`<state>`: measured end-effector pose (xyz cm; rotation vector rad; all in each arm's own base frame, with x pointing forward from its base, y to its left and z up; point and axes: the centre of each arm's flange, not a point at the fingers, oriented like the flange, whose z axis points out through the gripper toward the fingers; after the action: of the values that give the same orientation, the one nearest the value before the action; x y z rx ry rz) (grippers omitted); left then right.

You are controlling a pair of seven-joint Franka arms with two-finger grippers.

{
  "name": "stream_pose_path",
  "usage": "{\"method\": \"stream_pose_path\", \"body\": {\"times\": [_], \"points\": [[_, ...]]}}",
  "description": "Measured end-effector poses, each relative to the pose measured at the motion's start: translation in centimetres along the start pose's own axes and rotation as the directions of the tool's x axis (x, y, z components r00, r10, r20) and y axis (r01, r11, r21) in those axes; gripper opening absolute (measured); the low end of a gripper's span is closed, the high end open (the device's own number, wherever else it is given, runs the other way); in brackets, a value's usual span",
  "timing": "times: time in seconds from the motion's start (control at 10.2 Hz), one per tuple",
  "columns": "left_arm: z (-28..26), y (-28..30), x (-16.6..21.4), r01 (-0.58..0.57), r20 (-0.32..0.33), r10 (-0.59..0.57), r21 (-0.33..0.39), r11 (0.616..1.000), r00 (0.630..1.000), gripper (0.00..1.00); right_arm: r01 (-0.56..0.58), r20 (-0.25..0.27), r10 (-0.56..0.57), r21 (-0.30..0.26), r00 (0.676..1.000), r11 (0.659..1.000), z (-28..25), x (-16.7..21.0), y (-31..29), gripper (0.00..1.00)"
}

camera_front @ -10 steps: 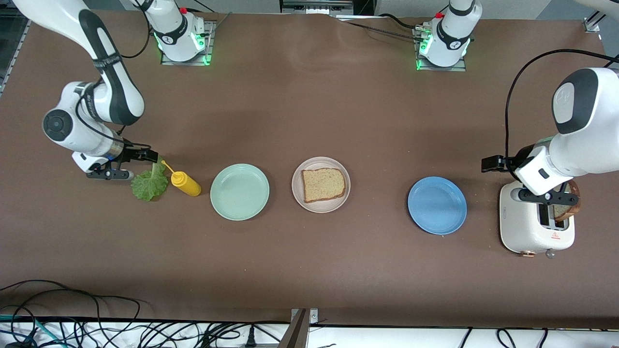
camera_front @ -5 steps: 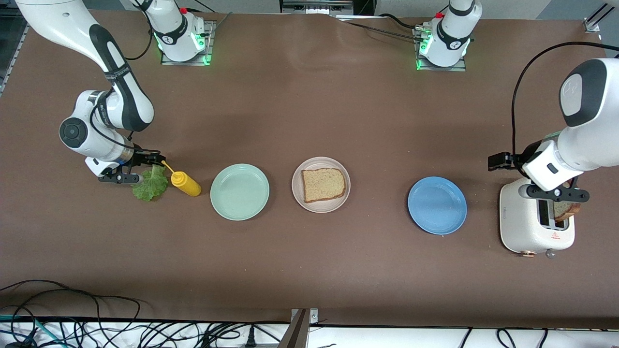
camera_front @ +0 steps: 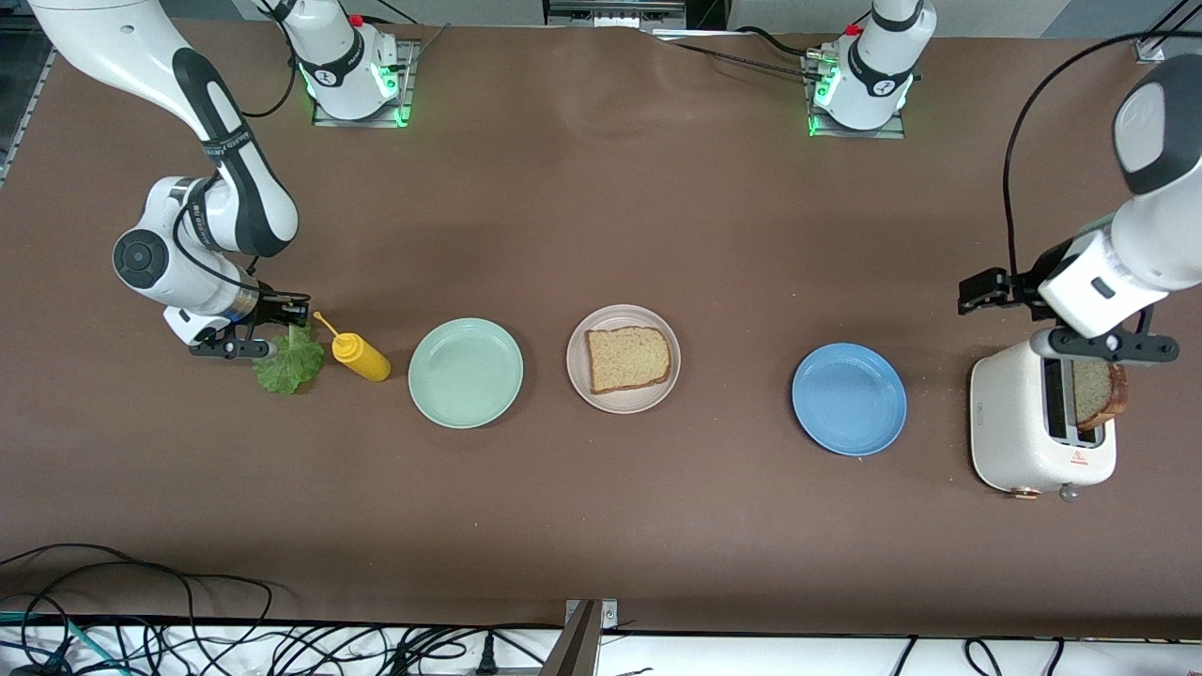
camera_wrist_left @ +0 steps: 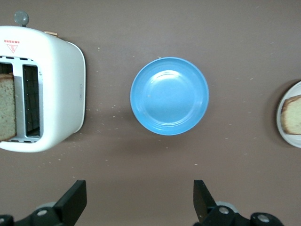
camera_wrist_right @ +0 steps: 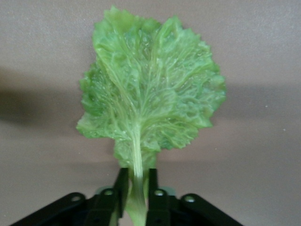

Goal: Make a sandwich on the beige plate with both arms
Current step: 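Grasp the green lettuce leaf with the right gripper and lift it, then carry the lettuce over the beige plate and lower it onto the bread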

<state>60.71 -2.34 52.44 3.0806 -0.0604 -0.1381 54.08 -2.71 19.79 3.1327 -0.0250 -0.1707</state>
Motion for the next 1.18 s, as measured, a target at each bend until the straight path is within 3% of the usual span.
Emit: {"method": "stream_pose_path", "body": {"times": [0.1, 0.39, 0.69, 0.89, 1.18], "points": [[-1.4, 0.3, -0.9, 0.008, -0.001, -0.008, -0.019, 1.0, 1.0, 1.0, 0.0, 0.001, 0.0, 0.0, 1.0, 1.0, -0.4, 0.3, 0.0, 0.04], [-5.7, 0.7, -3.3, 0.005, 0.028, -0.004, -0.025, 1.0, 1.0, 1.0, 0.002, 0.054, -0.002, 0.005, 0.999, 1.0, -5.2, 3.1, 0.0, 0.04], [-7.5, 0.9, -3.9, 0.001, 0.052, 0.001, -0.025, 1.0, 0.999, 1.0, 0.005, 0.106, -0.006, 0.01, 0.994, 1.0, -16.7, 6.2, -0.2, 0.04], [-6.8, 0.8, -3.5, 0.002, 0.066, 0.0, -0.025, 1.0, 0.998, 1.0, -0.066, 0.128, 0.064, 0.009, 0.99, 0.998, -22.7, 6.6, -1.2, 0.04], [-5.2, 0.6, -2.6, 0.006, 0.094, -0.004, -0.025, 1.0, 0.996, 1.0, -0.239, 0.11, 0.237, 0.006, 0.965, 0.971, -26.7, 6.0, -12.5, 0.04]]}}
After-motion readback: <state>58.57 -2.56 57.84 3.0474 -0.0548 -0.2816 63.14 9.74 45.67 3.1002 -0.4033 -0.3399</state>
